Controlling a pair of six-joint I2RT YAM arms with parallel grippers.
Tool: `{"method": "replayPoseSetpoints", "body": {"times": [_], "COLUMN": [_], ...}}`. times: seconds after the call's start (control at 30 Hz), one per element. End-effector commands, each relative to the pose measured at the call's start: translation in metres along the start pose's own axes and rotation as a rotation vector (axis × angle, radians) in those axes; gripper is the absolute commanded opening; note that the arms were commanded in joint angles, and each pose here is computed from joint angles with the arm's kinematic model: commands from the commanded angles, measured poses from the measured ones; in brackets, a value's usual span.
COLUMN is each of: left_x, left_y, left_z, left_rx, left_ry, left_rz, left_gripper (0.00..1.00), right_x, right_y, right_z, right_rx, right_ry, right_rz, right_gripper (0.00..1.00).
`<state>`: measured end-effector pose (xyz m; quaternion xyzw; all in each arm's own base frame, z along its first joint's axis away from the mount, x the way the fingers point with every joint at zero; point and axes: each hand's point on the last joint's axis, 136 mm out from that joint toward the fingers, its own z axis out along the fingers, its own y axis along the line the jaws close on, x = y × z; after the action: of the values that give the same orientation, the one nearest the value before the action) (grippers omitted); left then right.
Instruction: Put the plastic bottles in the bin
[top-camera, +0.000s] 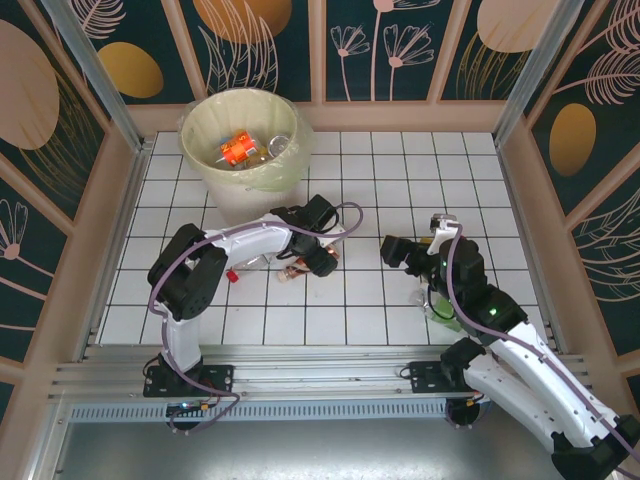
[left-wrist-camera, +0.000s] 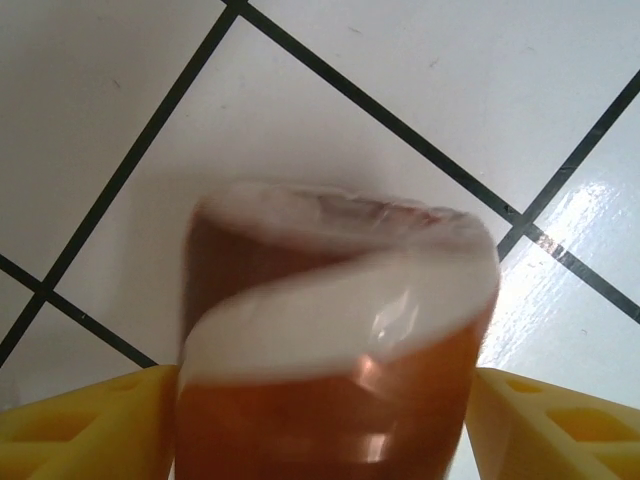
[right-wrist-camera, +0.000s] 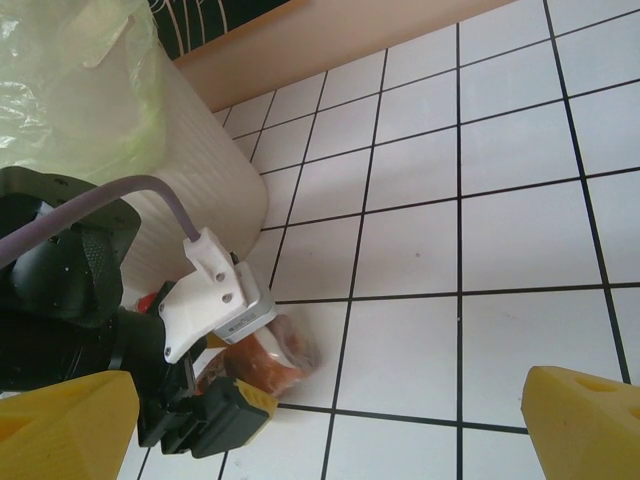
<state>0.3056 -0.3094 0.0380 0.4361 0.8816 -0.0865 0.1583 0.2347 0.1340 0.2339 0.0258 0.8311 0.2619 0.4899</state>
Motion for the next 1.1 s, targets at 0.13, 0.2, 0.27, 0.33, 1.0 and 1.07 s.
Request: {"method": "replayPoseSetpoints", "body": {"times": [0.13,0.2,0.27,0.33,1.0,1.07], "left_x": [0.002,0.004,0.005,0.007,-0.093,-0.112], "left_y": [-0.002,-0.004,-0.005,-0.004,-0.053,-0.057], "left_z": [0.003,0.002,0.001,0.001,-0.088,-0.108], "left_rx": [0.014,0.023,0.026,0.02,0.313,0.35], "left_ry": [0.005,0.006,0.006,0.004,-0.352,-0.406], "left_rz": [-0.025,-0.042,-0.056,-0.066,-0.171,-0.182], "left_gripper": [0.73,0.72,0.71,0.71,0.54,0.54], "right_x": [0.003,0.004,0.004,0.004,-0.009,-0.015], "right_y": [-0.006,-0.006,-0.006,-0.006,-0.014,-0.02], "right_z": [0.0,0.0,0.0,0.0,-0.015,-0.019], "right_rx": [0.014,0.013,0.013,0.015,0.031,0.06], "right_ry": [-0.005,-0.003,-0.002,-0.003,-0.107,-0.136], "right_rz": [0.014,0.014,0.013,0.012,0.041,0.045], "right_gripper": [0.99,0.99,0.99,0.99,0.98,0.98]}}
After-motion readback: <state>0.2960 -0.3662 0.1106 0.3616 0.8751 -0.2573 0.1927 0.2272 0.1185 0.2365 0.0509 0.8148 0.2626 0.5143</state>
